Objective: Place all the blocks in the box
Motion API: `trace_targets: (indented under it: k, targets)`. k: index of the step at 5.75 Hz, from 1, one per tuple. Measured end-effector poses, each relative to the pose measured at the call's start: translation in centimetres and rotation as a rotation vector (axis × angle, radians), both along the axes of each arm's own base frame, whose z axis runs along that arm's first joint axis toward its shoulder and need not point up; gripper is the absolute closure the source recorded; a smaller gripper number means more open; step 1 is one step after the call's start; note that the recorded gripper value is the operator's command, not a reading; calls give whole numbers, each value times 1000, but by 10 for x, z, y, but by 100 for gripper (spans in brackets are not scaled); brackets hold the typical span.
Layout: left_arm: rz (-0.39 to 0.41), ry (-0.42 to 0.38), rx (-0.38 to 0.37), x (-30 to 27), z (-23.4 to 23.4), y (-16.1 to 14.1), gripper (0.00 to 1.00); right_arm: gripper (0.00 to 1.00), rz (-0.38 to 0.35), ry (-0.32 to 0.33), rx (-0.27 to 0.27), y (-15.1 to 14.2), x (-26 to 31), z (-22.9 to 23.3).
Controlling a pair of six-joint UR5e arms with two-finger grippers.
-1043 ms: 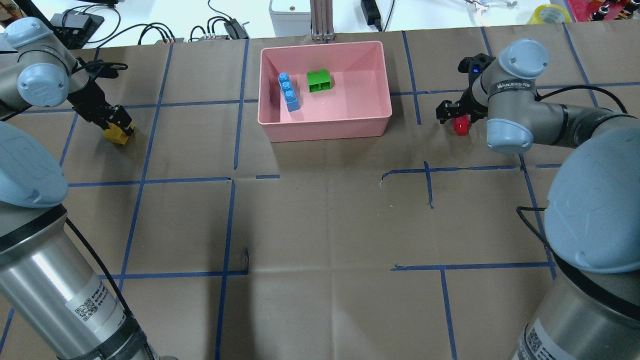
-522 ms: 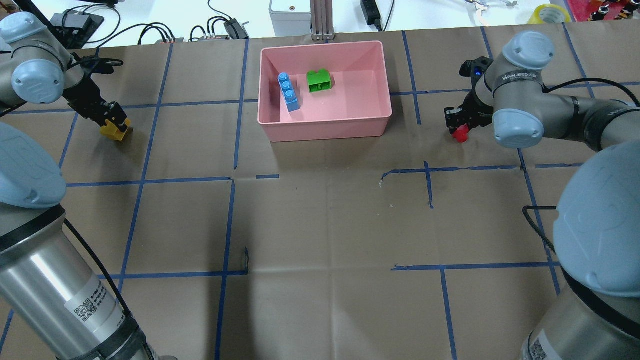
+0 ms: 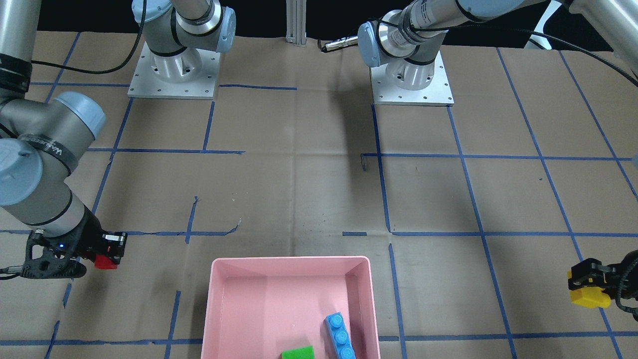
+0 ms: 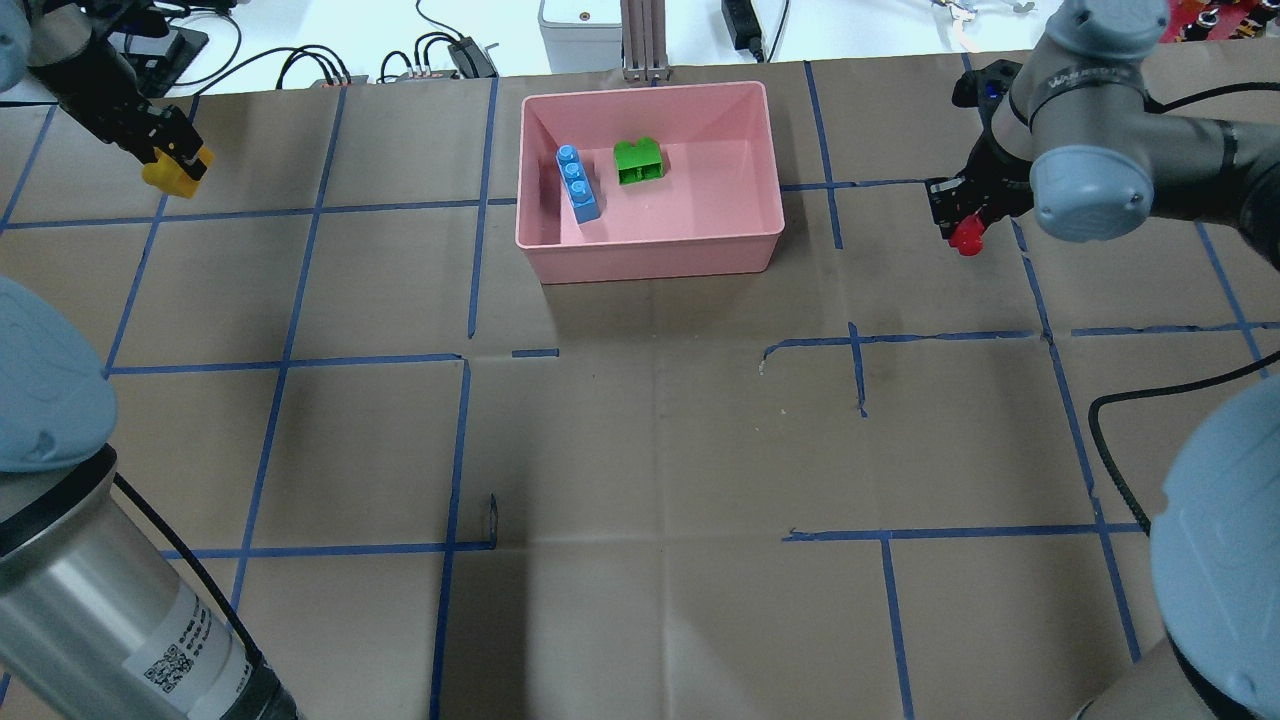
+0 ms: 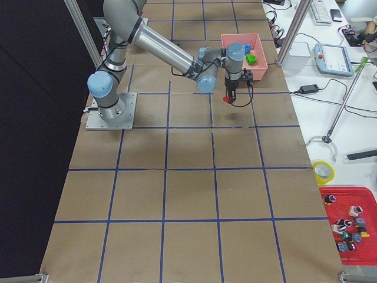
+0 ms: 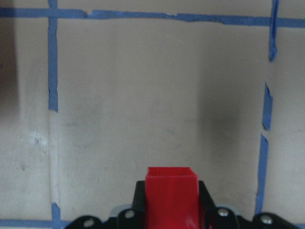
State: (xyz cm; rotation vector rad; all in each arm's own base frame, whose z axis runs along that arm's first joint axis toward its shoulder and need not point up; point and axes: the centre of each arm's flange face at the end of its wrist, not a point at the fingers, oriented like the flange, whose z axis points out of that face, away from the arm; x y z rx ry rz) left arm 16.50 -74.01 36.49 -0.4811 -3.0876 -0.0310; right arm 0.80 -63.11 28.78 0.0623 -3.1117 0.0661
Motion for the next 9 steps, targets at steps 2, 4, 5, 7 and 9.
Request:
trace_targets:
  k: [2,4,5,7,9]
  targets:
    - [63,-5,-26,-102,41,-17,66,97,4,-34,29,-10,13,77]
    - [269,74,-24,-247,37,-22,66,96,110,-217,-241,-60,90,121]
    - [370,127,-16,-310,20,-24,66,95,141,-338,-346,-79,145,108]
    - [487,170,-9,-391,-48,-38,56,1,153,-474,-371,-90,217,58]
    - [541,173,7,-415,-74,-38,1,0,131,-575,-301,-86,233,45]
